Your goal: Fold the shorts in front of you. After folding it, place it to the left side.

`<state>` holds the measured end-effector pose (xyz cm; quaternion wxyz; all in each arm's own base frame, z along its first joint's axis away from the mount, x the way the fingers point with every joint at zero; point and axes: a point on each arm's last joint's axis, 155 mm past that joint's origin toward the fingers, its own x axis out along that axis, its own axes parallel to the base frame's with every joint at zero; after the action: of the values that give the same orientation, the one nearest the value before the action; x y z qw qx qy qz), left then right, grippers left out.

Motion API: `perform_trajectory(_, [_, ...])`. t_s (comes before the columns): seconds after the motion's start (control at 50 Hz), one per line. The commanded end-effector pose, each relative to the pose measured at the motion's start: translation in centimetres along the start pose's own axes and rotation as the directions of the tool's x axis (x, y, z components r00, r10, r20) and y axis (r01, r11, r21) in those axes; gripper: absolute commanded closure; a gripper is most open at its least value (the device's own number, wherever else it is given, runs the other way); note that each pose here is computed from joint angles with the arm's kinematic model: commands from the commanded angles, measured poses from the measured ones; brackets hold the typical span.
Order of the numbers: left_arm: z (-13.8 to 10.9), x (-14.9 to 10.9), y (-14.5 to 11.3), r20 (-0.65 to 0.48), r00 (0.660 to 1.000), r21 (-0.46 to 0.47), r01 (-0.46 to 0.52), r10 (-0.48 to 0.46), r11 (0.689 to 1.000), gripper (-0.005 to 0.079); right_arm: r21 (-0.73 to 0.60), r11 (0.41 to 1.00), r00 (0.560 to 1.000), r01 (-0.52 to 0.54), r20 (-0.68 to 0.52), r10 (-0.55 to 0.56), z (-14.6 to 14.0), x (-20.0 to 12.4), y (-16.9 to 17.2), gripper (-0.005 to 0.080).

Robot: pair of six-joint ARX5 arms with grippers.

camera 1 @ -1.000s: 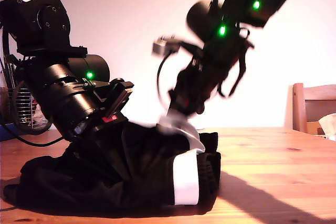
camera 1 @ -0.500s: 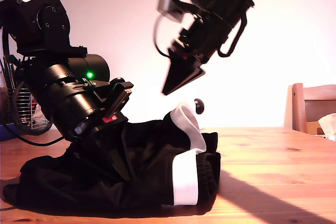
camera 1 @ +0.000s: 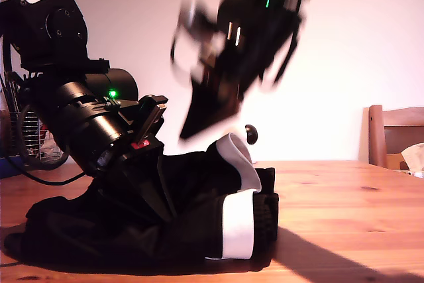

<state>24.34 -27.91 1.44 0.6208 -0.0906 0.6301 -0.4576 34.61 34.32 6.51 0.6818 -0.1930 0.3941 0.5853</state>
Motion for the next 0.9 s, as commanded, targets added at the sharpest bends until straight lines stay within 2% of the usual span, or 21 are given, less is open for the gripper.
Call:
perform_trajectory(0.0, [-1.3, 0.7, 0.0, -0.032, 0.999, -0.006, 0.007, -0.008, 1.000, 0.0764, 0.013, 1.000, 1.000, -0.020, 0.009, 0.020, -0.2, 0.8, 0.2, 0.0763])
perform_trajectory(0.16, [-1.5, 0.7, 0.0, -0.042, 0.999, -0.015, 0.007, -0.008, 1.000, 0.0764, 0.005, 1.000, 0.999, -0.015, 0.038, 0.015, 0.1, 1.9, -0.6, 0.0763])
perform_trajectory(0.34, [-2.1, 0.9, -0.2, -0.064, 0.998, -0.025, 0.007, -0.008, 1.000, 0.0764, -0.050, 0.992, 0.990, 0.113, 0.085, -0.108, 1.6, 1.6, -3.3, 0.0763])
perform_trajectory(0.5, [-2.4, 0.9, -0.2, -0.074, 0.997, -0.030, 0.007, -0.009, 1.000, 0.0764, -0.110, 0.974, 0.980, 0.197, 0.050, -0.192, 0.8, 1.2, -5.2, 0.0763])
perform_trajectory(0.58, [-2.6, 0.9, -0.2, -0.081, 0.997, -0.033, 0.006, -0.009, 0.999, 0.0764, -0.166, 0.949, 0.963, 0.267, 0.012, -0.269, 0.0, 0.8, -6.8, 0.0763])
perform_trajectory(0.72, [-2.4, 0.8, 0.0, -0.072, 0.997, -0.030, 0.002, -0.004, 1.000, 0.0764, -0.157, 0.944, 0.956, 0.289, -0.004, -0.293, -0.6, 0.1, -7.7, 0.0763])
perform_trajectory(0.88, [-2.2, 0.6, 0.2, -0.065, 0.998, -0.036, 0.000, -0.003, 0.999, 0.0764, -0.214, 0.912, 0.930, 0.349, -0.041, -0.365, -0.6, -1.4, -9.4, 0.0763])
